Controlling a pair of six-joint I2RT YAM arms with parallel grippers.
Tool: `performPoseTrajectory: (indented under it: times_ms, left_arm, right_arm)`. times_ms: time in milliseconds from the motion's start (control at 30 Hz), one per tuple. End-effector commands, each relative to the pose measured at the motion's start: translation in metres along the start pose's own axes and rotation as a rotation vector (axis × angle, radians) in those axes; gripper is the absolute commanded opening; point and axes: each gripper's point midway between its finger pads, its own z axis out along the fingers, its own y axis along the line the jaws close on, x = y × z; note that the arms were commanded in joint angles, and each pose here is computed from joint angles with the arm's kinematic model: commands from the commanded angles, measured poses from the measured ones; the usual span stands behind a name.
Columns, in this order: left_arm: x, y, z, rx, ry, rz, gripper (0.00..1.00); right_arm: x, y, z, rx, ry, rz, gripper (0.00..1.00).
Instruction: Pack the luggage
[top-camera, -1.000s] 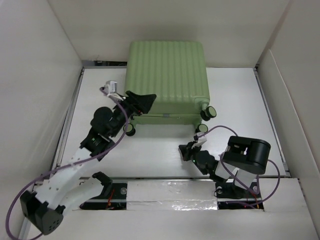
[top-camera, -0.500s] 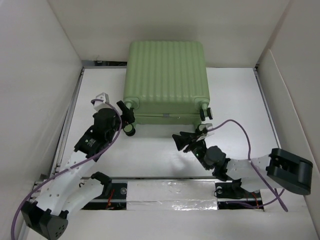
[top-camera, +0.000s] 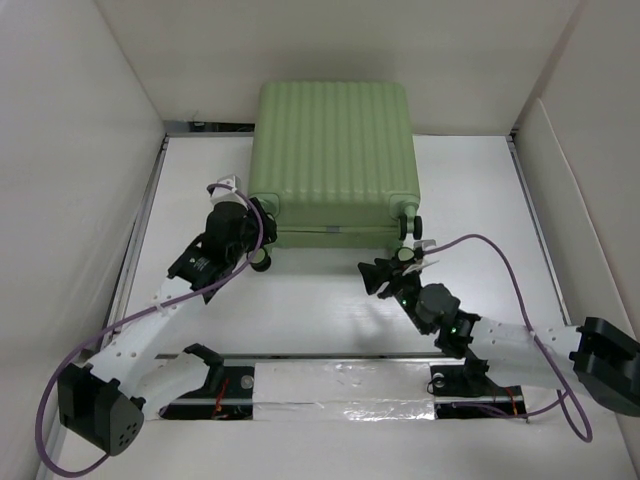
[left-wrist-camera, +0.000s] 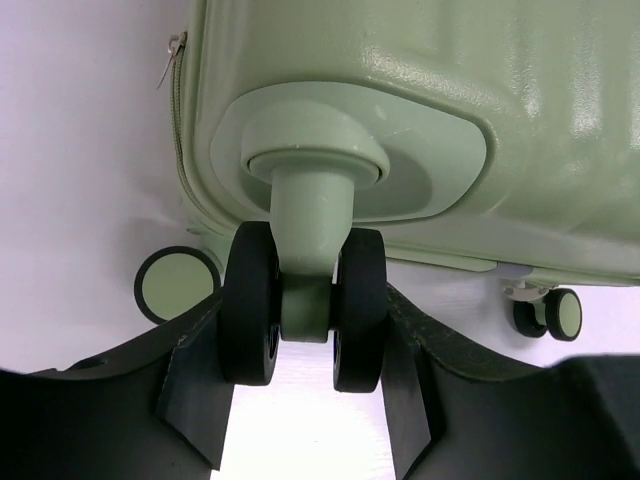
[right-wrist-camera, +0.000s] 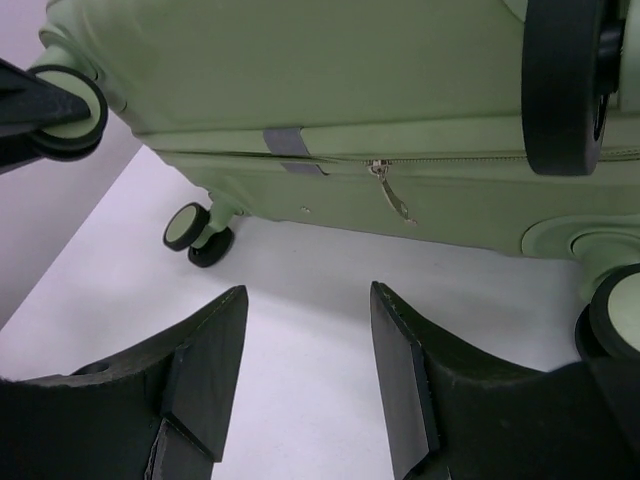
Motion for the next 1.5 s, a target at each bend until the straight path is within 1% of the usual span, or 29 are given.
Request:
performPoseTrajectory:
  times_ms: [0, 33, 100, 200, 267, 300, 367, 400, 433, 467, 500, 533, 567, 600, 667, 733, 767, 800, 833, 900, 967, 1067, 1100, 1167, 1333, 1467]
  left_arm:
    - [-0.026, -0.027, 0.004, 0.089, -0.065, -0.020, 0.23]
    - [-0.026, -0.029, 0.004, 0.101, -0.066, -0.021, 0.10]
    - [-0.021, -0.036, 0.002, 0.141, -0.054, -0.032, 0.00]
    - [-0.006, -0.062, -0.007, 0.251, -0.026, -0.042, 0.00]
    - [-0.003, -0.076, -0.013, 0.329, -0.020, -0.066, 0.00]
    - [0.006, -0.078, -0.015, 0.358, 0.011, -0.082, 0.00]
    - [0.007, -0.084, -0.024, 0.411, 0.011, -0.095, 0.00]
    - [0.016, -0.083, -0.026, 0.432, 0.036, -0.097, 0.00]
    - [0.015, -0.086, -0.033, 0.462, 0.033, -0.112, 0.00]
    - [0.018, -0.088, -0.035, 0.489, 0.035, -0.119, 0.00]
    - [0.028, -0.088, -0.037, 0.508, 0.066, -0.120, 0.00]
    - [0.031, -0.090, -0.040, 0.530, 0.077, -0.131, 0.00]
    - [0.030, -0.095, -0.043, 0.567, 0.068, -0.138, 0.00]
    - [0.042, -0.097, -0.046, 0.609, 0.111, -0.133, 0.00]
    - [0.050, -0.107, -0.050, 0.667, 0.139, -0.140, 0.00]
    - [0.066, -0.117, -0.054, 0.685, 0.174, -0.108, 0.00]
    - [0.069, -0.122, -0.056, 0.693, 0.173, -0.092, 0.00]
    - [0.067, -0.124, -0.055, 0.680, 0.150, -0.088, 0.00]
    - [0.068, -0.127, -0.058, 0.688, 0.146, -0.084, 0.00]
    - [0.067, -0.136, -0.065, 0.728, 0.138, -0.090, 0.00]
    - [0.062, -0.141, -0.070, 0.763, 0.125, -0.099, 0.00]
    - [0.062, -0.141, -0.071, 0.764, 0.122, -0.082, 0.00]
    - [0.060, -0.140, -0.070, 0.756, 0.112, -0.079, 0.00]
    - [0.057, -0.137, -0.073, 0.747, 0.096, -0.068, 0.00]
    - [0.053, -0.127, -0.076, 0.711, 0.071, -0.064, 0.00]
    - [0.053, -0.125, -0.078, 0.710, 0.067, -0.070, 0.00]
  right_arm:
    - [-0.004, -0.001, 0.001, -0.003, -0.001, -0.002, 0.58]
    - [-0.003, -0.001, 0.001, -0.004, 0.002, -0.002, 0.58]
    - [-0.004, -0.006, 0.005, 0.007, 0.007, -0.009, 0.58]
    - [-0.004, -0.012, 0.010, 0.029, 0.009, -0.011, 0.58]
    - [-0.005, -0.017, 0.011, 0.042, 0.009, -0.005, 0.58]
    - [-0.006, -0.024, 0.012, 0.064, 0.008, -0.004, 0.57]
    - [-0.006, -0.032, 0.012, 0.083, 0.011, 0.009, 0.54]
    - [-0.007, -0.034, 0.013, 0.087, 0.002, 0.013, 0.53]
    - [-0.010, -0.040, 0.014, 0.099, -0.010, 0.013, 0.52]
    - [-0.004, -0.043, 0.013, 0.092, -0.001, -0.006, 0.52]
    - [-0.016, -0.043, 0.015, 0.083, -0.054, 0.003, 0.53]
    - [-0.021, -0.049, 0.017, 0.098, -0.077, -0.009, 0.53]
    - [-0.023, -0.050, 0.020, 0.089, -0.085, -0.037, 0.54]
    - [-0.026, -0.049, 0.026, 0.084, -0.090, -0.046, 0.55]
    - [-0.031, -0.052, 0.035, 0.075, -0.089, -0.076, 0.57]
    - [-0.034, -0.053, 0.044, 0.065, -0.109, -0.085, 0.57]
    - [-0.034, -0.055, 0.047, 0.066, -0.109, -0.084, 0.57]
    - [-0.036, -0.059, 0.049, 0.075, -0.122, -0.077, 0.57]
    - [-0.029, -0.061, 0.052, 0.080, -0.108, -0.080, 0.58]
    - [-0.030, -0.065, 0.053, 0.097, -0.129, -0.066, 0.58]
    - [-0.024, -0.071, 0.056, 0.109, -0.120, -0.072, 0.59]
    - [-0.024, -0.081, 0.064, 0.135, -0.140, -0.094, 0.58]
    - [-0.031, -0.081, 0.064, 0.134, -0.176, -0.090, 0.57]
    - [-0.032, -0.089, 0.062, 0.163, -0.196, -0.093, 0.55]
    - [-0.027, -0.100, 0.050, 0.176, -0.174, -0.077, 0.50]
    - [-0.015, -0.091, 0.035, 0.120, -0.113, -0.079, 0.51]
